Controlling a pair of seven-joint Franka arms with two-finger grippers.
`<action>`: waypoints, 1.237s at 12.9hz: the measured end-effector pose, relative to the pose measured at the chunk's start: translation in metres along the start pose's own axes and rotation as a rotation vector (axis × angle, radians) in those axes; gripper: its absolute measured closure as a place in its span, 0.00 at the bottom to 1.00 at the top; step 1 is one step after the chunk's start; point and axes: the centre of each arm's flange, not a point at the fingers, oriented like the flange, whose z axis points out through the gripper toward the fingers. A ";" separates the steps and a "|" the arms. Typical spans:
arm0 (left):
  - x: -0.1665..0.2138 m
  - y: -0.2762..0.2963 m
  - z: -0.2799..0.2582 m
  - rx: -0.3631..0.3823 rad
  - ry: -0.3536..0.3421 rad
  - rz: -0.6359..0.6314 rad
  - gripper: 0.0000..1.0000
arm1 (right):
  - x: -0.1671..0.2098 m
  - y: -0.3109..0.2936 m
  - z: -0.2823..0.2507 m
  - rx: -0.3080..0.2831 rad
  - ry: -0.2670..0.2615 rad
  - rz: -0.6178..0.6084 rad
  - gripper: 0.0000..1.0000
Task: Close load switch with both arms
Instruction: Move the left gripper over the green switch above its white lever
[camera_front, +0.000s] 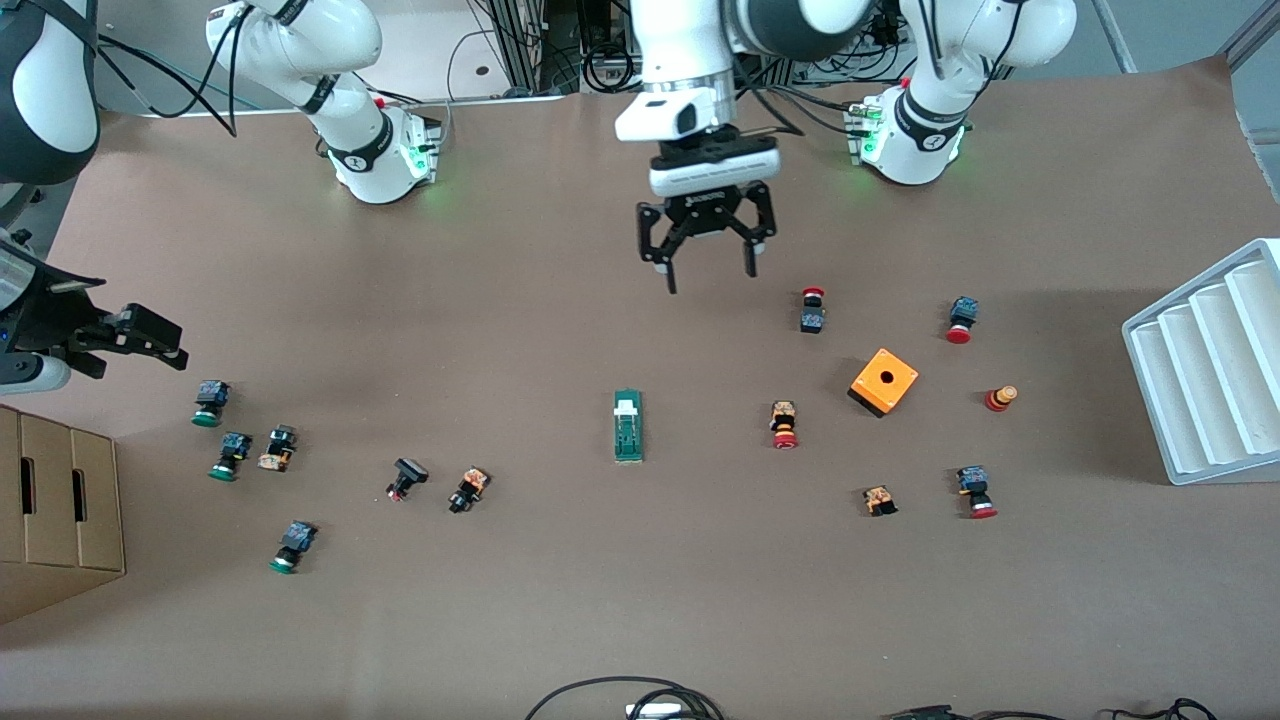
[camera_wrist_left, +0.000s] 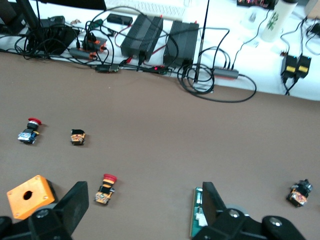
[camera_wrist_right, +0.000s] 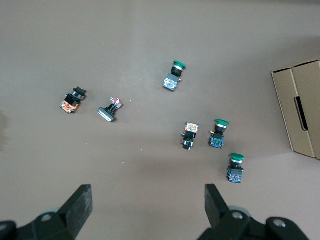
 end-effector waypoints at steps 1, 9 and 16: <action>-0.018 0.009 0.001 -0.008 0.041 -0.012 0.00 | 0.000 0.000 0.000 0.000 0.000 0.000 0.00; -0.157 0.051 0.098 -0.058 0.256 0.021 0.00 | 0.000 0.000 0.000 0.000 0.000 0.000 0.00; -0.233 0.051 0.169 -0.116 0.401 0.117 0.00 | 0.000 0.000 0.000 0.000 0.000 0.000 0.00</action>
